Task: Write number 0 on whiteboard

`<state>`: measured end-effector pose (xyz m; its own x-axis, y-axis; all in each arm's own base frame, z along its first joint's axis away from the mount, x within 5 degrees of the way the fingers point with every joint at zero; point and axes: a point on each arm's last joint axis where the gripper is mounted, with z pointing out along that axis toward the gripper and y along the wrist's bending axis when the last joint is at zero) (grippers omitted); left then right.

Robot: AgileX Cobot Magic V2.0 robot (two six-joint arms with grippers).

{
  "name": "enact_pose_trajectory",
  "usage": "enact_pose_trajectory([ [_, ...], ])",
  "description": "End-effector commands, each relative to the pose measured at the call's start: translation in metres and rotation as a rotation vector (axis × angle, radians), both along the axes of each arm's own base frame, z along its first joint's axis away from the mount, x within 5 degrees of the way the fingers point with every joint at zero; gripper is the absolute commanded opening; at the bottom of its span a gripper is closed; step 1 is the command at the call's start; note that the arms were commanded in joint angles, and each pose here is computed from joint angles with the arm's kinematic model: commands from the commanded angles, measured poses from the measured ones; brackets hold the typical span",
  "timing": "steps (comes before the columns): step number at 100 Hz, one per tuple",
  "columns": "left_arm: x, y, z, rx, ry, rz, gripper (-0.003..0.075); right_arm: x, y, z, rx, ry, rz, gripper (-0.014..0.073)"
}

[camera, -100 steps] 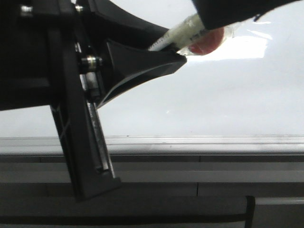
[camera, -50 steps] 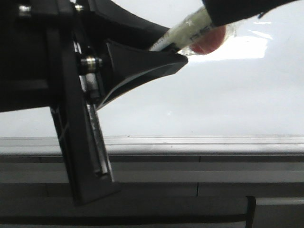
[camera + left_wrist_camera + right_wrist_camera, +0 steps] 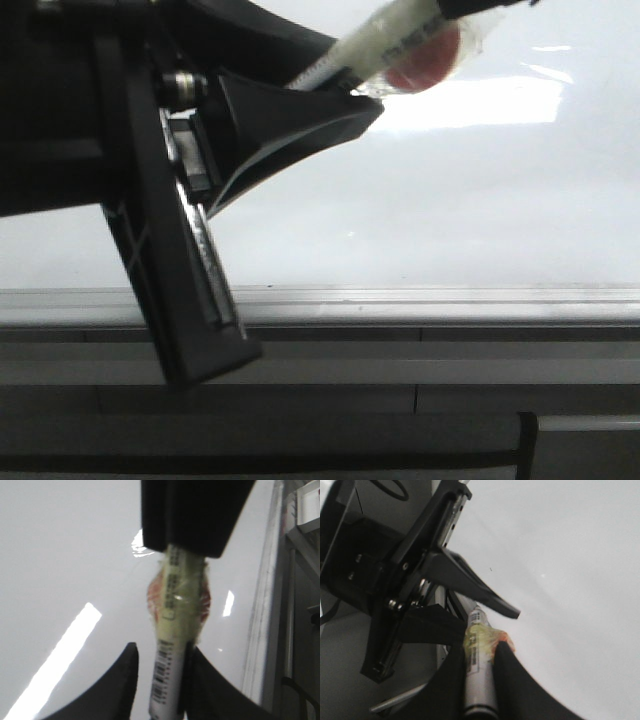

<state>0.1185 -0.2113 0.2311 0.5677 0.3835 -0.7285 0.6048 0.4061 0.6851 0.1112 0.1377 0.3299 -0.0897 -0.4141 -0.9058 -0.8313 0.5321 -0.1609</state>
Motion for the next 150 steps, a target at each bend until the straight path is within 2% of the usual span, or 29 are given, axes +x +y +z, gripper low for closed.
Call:
enact_pose_trajectory([
  [1, 0.004, 0.001, 0.022, -0.152, -0.053, 0.039, 0.0361, 0.002, 0.001, 0.02, 0.101, -0.073, -0.014, -0.0069],
  [6, 0.004, 0.002, 0.023, -0.178, -0.067, 0.049, 0.0453, 0.002, 0.001, 0.021, 0.109, -0.081, -0.017, -0.0069],
  [14, 0.006, 0.005, 0.024, -0.199, -0.054, 0.081, 0.0521, 0.003, 0.001, 0.023, 0.123, -0.093, -0.021, -0.0069],
  [38, 0.002, 0.016, 0.024, -0.215, -0.053, 0.093, 0.0513, 0.005, 0.001, 0.031, 0.196, -0.158, -0.043, -0.0069],
  [56, -0.008, 0.041, 0.03, -0.267, -0.059, 0.112, 0.0513, 0.008, 0.004, 0.028, 0.18, -0.144, -0.043, -0.0069],
  [70, -0.014, 0.074, 0.04, -0.401, -0.018, 0.214, 0.0513, 0.013, 0.01, 0.021, 0.154, -0.123, -0.043, -0.0069],
  [80, -0.016, 0.105, 0.053, -0.578, 0.036, 0.326, 0.0509, 0.017, 0.015, 0.016, 0.133, -0.105, -0.043, -0.0069],
  [86, -0.018, 0.125, 0.061, -0.691, 0.074, 0.395, 0.046, 0.02, 0.018, 0.011, 0.115, -0.091, -0.043, -0.0069],
  [90, -0.019, 0.139, 0.064, -0.749, 0.097, 0.449, 0.0391, 0.023, 0.022, 0.007, 0.101, -0.079, -0.043, -0.0069],
  [95, -0.023, 0.154, 0.068, -0.787, 0.098, 0.5, 0.0277, 0.026, 0.025, 0.003, 0.085, -0.066, -0.044, -0.0069],
  [105, -0.027, 0.173, 0.067, -0.732, 0.092, 0.587, -0.0024, 0.033, 0.033, -0.008, 0.047, -0.035, -0.044, -0.0069],
  [118, -0.031, 0.189, 0.062, -0.702, 0.147, 0.649, -0.002, 0.039, 0.04, -0.017, 0.026, -0.018, -0.046, -0.0069],
  [132, -0.031, 0.199, 0.053, -0.7, 0.244, 0.714, -0.002, 0.047, 0.046, -0.017, 0.072, -0.065, -0.068, -0.0069],
  [150, -0.031, 0.199, 0.05, -0.569, 0.198, 0.752, -0.002, 0.063, 0.06, -0.024, 0.127, -0.129, -0.104, -0.0069],
])
